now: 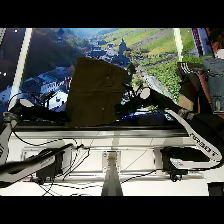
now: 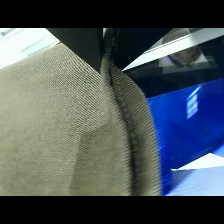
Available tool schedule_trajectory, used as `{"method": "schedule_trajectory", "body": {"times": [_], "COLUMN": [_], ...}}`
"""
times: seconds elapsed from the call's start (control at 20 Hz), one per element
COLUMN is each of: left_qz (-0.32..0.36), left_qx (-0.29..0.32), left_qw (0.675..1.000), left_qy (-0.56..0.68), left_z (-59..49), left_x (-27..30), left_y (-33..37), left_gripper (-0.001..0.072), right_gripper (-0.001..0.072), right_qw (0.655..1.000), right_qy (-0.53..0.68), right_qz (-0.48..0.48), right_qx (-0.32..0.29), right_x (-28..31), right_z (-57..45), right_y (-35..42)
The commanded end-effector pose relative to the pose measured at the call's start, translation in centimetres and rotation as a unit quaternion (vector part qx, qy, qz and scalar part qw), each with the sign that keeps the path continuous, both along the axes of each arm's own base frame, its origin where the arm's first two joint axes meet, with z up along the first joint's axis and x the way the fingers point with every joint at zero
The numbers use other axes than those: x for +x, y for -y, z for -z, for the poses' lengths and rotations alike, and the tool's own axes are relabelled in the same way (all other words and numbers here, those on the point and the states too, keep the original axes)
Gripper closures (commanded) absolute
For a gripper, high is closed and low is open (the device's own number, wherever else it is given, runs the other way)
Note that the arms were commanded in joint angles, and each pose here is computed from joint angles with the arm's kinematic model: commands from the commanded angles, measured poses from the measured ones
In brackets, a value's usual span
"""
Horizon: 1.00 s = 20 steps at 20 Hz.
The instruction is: Fold the clothes and pants, and hang the long-sleeved shirts on hangers.
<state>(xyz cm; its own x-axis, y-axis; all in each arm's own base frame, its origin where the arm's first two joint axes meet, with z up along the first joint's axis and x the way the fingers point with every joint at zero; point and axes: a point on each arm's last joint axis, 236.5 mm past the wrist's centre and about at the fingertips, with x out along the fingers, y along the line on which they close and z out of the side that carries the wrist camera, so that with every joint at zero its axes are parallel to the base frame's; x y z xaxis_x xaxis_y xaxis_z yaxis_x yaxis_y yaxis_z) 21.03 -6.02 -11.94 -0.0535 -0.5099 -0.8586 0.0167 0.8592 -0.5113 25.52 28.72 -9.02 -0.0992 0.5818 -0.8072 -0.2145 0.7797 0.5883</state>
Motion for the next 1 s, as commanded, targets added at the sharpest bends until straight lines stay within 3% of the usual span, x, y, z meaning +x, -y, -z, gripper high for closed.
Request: {"method": "schedule_trajectory", "body": {"times": [0.0, 0.2, 0.35, 0.55, 0.65, 0.85, 0.95], "left_qz": [0.038, 0.038, 0.035, 0.042, 0.023, -0.059, -0.076], "left_qx": [-0.012, -0.038, -0.057, 0.012, 0.059, 0.119, 0.127], "left_qw": [0.999, 0.976, 0.907, 0.794, 0.758, 0.718, 0.729], "left_qy": [0.033, 0.210, 0.415, 0.607, 0.650, 0.683, 0.668], "left_z": [-2.3, -14.9, -31.1, -46.2, -49.4, -52.2, -50.7], "left_x": [1.9, 11.5, 15.5, 10.3, 5.9, -1.9, -3.1], "left_y": [0.7, 1.3, 3.0, 3.4, 3.0, 1.3, 0.8], "left_gripper": [0.0651, 0.0652, 0.0652, 0.0652, 0.0651, 0.0653, 0.0654], "right_gripper": [0.0677, 0.0676, 0.0677, 0.0676, 0.0677, 0.0677, 0.0677], "right_qw": [0.991, 0.942, 0.890, 0.839, 0.837, 0.873, 0.897], "right_qy": [0.111, 0.321, 0.452, 0.537, 0.533, 0.440, 0.381], "right_qz": [-0.072, -0.090, -0.063, -0.007, 0.013, -0.005, 0.008], "right_qx": [-0.024, -0.039, 0.001, 0.086, 0.123, 0.211, 0.225], "right_x": [3.3, 10.0, 11.0, 6.2, 2.7, -5.1, -5.5], "right_z": [-3.9, -16.5, -29.3, -42.3, -45.2, -46.1, -44.0], "right_y": [0.7, 1.2, 1.3, 3.0, 4.1, 3.3, 2.6]}}
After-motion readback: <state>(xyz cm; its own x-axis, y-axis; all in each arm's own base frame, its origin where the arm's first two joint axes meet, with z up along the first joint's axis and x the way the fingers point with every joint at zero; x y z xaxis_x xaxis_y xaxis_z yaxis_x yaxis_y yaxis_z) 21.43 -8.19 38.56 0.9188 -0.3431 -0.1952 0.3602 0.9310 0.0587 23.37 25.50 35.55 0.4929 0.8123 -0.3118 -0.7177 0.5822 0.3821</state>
